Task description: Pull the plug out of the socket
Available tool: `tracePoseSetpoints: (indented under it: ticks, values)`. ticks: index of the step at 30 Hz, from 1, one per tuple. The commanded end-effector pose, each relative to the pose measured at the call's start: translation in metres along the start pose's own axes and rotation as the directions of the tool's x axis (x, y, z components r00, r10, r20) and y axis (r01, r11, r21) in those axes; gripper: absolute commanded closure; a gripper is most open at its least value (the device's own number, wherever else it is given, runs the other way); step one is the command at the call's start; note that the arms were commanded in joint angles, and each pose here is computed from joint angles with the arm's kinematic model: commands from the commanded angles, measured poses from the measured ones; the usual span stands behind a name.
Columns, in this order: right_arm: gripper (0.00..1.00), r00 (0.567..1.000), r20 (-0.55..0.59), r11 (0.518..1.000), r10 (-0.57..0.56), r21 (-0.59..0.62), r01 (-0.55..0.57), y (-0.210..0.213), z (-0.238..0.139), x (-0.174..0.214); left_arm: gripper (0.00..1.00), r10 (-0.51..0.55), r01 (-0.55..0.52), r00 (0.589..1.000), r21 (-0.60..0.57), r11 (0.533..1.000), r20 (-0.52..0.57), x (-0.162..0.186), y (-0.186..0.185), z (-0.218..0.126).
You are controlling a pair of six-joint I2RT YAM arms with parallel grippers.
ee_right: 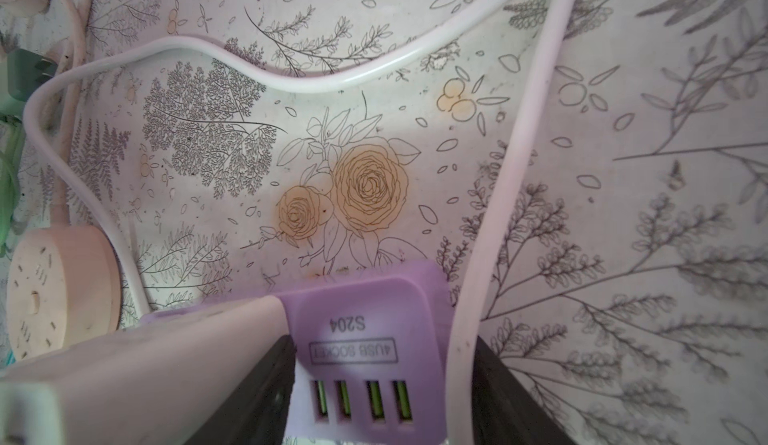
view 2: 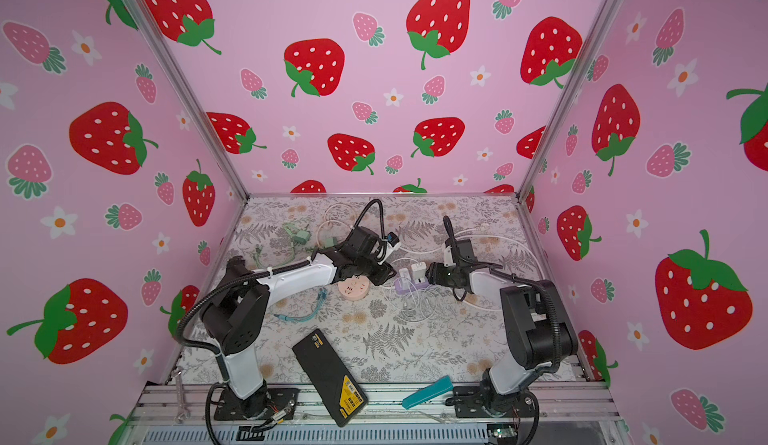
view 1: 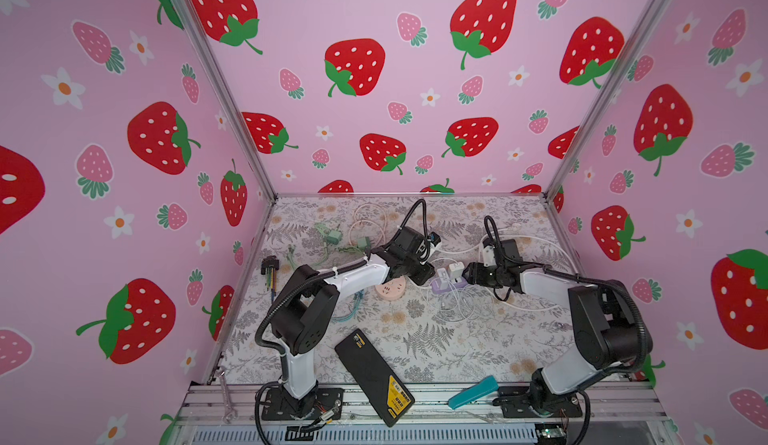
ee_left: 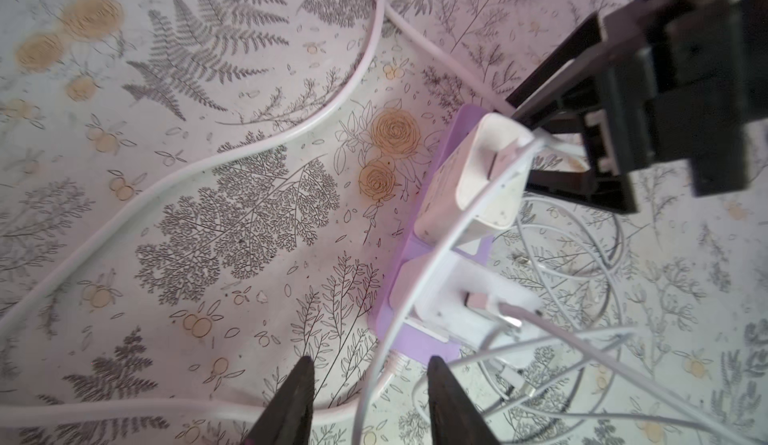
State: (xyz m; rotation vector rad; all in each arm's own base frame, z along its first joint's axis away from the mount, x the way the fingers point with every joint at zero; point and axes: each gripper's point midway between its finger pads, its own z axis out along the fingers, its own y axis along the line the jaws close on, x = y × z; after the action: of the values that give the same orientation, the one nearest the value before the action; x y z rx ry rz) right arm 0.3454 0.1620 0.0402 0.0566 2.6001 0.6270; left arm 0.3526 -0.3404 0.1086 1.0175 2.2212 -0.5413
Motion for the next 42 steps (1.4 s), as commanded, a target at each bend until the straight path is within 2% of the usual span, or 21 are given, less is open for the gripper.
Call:
tracePoseSetpoints:
  ticks: [1, 8, 15, 24, 32, 40, 42]
  values:
    - [0.34, 1.000, 0.015, 0.999, -0.018, 0.032, 0.018, -0.001, -0.004, -0.007, 0.55, 0.028, -0.028, 0.998, -0.006, 1.000, 0.051, -0.010, -0.004, -0.024]
    - [0.34, 0.999, 0.029, 0.997, -0.031, 0.068, 0.029, -0.010, 0.000, -0.008, 0.54, 0.064, -0.074, 0.986, 0.061, 0.995, 0.154, -0.013, -0.028, -0.057]
    - [0.40, 0.987, 0.152, 0.993, -0.054, 0.108, 0.038, -0.017, -0.019, -0.016, 0.54, 0.091, -0.117, 0.981, 0.151, 0.982, 0.171, -0.013, -0.047, -0.049]
    - [0.41, 0.992, 0.118, 0.996, -0.050, 0.080, 0.041, -0.018, -0.008, -0.005, 0.54, 0.128, -0.163, 0.974, 0.191, 0.968, 0.185, -0.019, -0.064, -0.034]
    - [0.39, 0.993, 0.110, 0.998, -0.050, 0.039, 0.046, -0.011, -0.006, -0.001, 0.54, 0.194, -0.205, 0.977, 0.124, 0.971, 0.090, -0.006, -0.063, -0.007]
    - [0.36, 0.995, 0.083, 0.998, -0.058, 0.021, 0.057, -0.007, 0.001, 0.004, 0.54, 0.205, -0.209, 0.977, 0.067, 0.976, 0.066, -0.008, -0.051, 0.006]
    - [0.36, 0.995, 0.076, 0.998, -0.063, 0.019, 0.062, -0.006, 0.004, 0.005, 0.51, 0.210, -0.213, 0.976, 0.044, 0.976, 0.066, -0.008, -0.048, 0.006]
